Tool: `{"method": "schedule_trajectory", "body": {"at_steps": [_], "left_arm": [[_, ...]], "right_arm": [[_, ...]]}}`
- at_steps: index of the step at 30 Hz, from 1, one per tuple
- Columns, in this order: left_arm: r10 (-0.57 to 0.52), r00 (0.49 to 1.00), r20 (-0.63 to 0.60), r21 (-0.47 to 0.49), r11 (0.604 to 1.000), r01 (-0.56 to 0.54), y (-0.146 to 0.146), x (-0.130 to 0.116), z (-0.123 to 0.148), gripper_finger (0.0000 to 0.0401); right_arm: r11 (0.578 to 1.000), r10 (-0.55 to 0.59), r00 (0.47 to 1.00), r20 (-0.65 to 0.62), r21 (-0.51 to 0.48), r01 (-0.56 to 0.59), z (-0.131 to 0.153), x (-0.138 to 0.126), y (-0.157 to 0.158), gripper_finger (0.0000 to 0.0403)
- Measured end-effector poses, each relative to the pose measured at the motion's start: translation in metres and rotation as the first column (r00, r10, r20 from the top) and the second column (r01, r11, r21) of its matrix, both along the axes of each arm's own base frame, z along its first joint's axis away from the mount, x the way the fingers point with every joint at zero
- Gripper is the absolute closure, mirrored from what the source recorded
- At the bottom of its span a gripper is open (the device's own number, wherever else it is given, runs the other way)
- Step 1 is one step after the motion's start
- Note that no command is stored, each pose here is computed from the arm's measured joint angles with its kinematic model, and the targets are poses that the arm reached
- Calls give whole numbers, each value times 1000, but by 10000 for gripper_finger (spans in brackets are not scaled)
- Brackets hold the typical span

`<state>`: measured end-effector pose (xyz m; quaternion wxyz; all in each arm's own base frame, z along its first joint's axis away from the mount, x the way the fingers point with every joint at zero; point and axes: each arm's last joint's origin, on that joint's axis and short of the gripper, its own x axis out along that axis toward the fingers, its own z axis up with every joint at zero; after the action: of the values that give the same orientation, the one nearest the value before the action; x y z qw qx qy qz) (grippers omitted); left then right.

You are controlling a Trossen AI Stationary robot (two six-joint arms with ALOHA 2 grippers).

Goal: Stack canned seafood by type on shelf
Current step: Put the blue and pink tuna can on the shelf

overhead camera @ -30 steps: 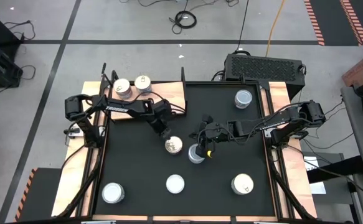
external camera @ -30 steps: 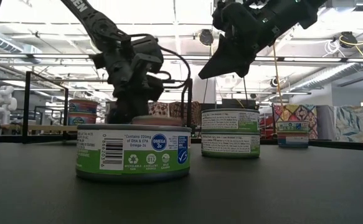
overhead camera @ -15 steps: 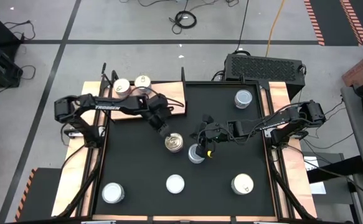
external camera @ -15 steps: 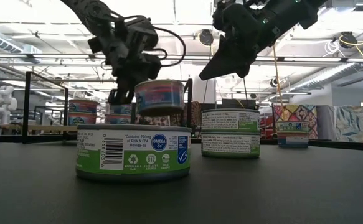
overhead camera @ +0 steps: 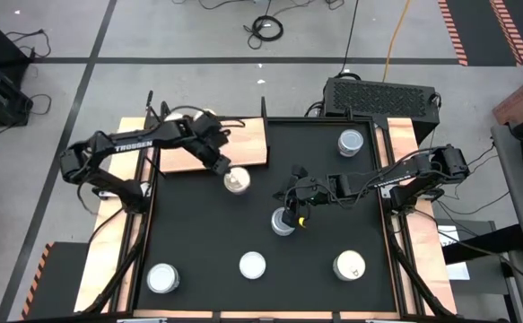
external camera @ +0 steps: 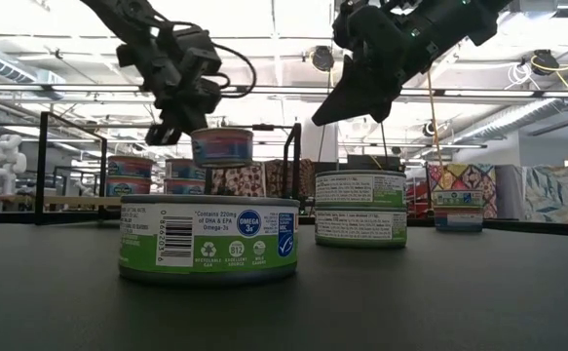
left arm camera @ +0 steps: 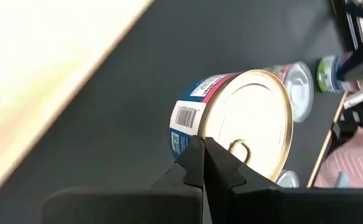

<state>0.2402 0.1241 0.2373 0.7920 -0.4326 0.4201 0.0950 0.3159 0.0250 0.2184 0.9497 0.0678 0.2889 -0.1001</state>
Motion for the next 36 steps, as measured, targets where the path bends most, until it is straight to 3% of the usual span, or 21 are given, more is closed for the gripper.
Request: {"method": "schedule_trajectory", "body": {"at_steps": [10, 24, 36], "left_arm": [[219, 975, -30, 57, 974, -217, 48, -34, -1, 401], [415, 900, -131, 146, 906, -397, 69, -49, -9, 401], [411, 902, -135, 161, 907, -390, 67, -47, -9, 349]], "right_arm": [[1000, 0, 1000, 0, 0, 0, 0, 0, 0, 403], [1000, 2, 1000, 0, -2, -2, 0, 0, 0, 403], [1000, 2, 1000, 0, -2, -2, 0, 0, 0, 403]]}}
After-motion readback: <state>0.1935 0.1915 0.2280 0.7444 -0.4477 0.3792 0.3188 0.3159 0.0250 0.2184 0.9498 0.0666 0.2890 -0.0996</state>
